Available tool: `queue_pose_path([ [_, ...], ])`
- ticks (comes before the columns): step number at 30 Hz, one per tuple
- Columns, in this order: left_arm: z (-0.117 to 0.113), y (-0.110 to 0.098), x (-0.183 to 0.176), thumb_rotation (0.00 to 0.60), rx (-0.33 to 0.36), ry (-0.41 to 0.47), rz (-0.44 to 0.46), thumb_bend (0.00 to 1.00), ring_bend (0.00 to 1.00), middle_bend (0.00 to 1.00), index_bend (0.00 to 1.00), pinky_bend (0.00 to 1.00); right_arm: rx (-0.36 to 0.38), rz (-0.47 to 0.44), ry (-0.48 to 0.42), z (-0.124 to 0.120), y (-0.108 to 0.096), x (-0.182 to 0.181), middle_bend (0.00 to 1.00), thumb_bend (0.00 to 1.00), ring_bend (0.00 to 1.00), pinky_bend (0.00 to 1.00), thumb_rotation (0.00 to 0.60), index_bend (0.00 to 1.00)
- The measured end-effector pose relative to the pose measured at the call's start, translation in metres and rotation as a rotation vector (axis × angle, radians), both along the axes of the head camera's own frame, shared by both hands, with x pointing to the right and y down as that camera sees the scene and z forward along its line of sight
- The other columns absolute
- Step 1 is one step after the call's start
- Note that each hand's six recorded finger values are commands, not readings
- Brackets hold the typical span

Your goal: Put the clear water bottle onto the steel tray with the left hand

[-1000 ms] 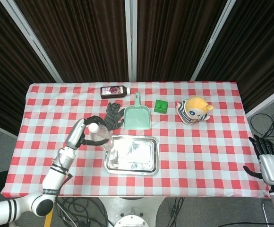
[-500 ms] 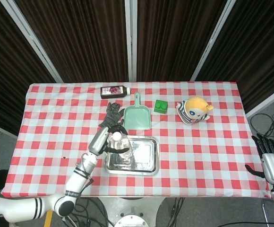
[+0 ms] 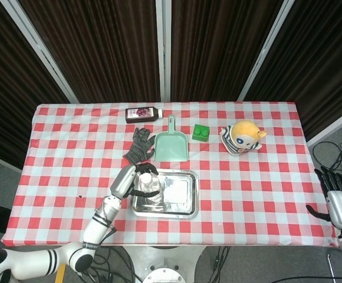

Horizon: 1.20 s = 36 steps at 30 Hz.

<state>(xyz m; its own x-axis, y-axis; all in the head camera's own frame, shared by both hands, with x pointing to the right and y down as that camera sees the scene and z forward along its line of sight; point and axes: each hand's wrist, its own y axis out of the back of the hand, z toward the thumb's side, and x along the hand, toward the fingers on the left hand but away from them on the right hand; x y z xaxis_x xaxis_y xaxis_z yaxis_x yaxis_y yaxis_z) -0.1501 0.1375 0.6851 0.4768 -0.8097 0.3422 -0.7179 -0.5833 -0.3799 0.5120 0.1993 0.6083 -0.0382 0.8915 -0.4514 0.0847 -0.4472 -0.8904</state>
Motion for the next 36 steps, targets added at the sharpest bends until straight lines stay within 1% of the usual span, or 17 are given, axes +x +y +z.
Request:
queue_pose_path([
  [4, 0.005, 0.002, -0.005, 0.600, -0.006, -0.011, 0.001, 0.21, 0.52, 0.63, 0.56, 0.60, -0.002, 0.001, 0.002, 0.001, 0.000, 0.000, 0.00, 0.12, 0.00, 0.00, 0.600, 0.00],
  [7, 0.008, 0.003, -0.007, 0.600, -0.011, -0.009, -0.001, 0.19, 0.51, 0.62, 0.55, 0.59, -0.005, 0.001, 0.005, 0.002, 0.000, 0.000, 0.00, 0.12, 0.00, 0.00, 0.600, 0.00],
  [13, 0.009, 0.005, -0.012, 0.600, -0.012, 0.002, -0.001, 0.14, 0.47, 0.56, 0.50, 0.55, -0.008, 0.002, 0.010, 0.003, 0.000, 0.001, 0.00, 0.12, 0.00, 0.00, 0.600, 0.00],
  [19, 0.012, 0.009, -0.014, 0.600, -0.028, 0.007, 0.009, 0.09, 0.40, 0.48, 0.41, 0.49, -0.008, 0.006, 0.011, 0.003, 0.000, 0.002, 0.00, 0.12, 0.00, 0.00, 0.600, 0.00],
  [23, 0.010, 0.009, -0.014, 0.600, -0.028, 0.017, 0.013, 0.06, 0.34, 0.43, 0.34, 0.43, -0.006, 0.006, 0.010, 0.003, 0.000, 0.002, 0.00, 0.12, 0.00, 0.00, 0.600, 0.00],
  [30, 0.000, 0.006, -0.012, 0.600, -0.021, 0.056, 0.008, 0.01, 0.25, 0.34, 0.25, 0.35, -0.007, 0.005, 0.010, 0.002, 0.000, 0.002, 0.00, 0.12, 0.00, 0.00, 0.600, 0.00],
  [33, -0.009, 0.004, -0.011, 0.600, -0.019, 0.080, 0.000, 0.00, 0.22, 0.31, 0.23, 0.29, -0.002, 0.006, 0.008, 0.001, 0.000, 0.002, 0.00, 0.12, 0.00, 0.00, 0.600, 0.00],
  [36, -0.022, 0.000, -0.010, 0.600, -0.007, 0.101, -0.008, 0.00, 0.21, 0.30, 0.22, 0.26, 0.003, 0.009, 0.006, 0.000, -0.001, 0.002, 0.00, 0.12, 0.00, 0.00, 0.600, 0.00],
])
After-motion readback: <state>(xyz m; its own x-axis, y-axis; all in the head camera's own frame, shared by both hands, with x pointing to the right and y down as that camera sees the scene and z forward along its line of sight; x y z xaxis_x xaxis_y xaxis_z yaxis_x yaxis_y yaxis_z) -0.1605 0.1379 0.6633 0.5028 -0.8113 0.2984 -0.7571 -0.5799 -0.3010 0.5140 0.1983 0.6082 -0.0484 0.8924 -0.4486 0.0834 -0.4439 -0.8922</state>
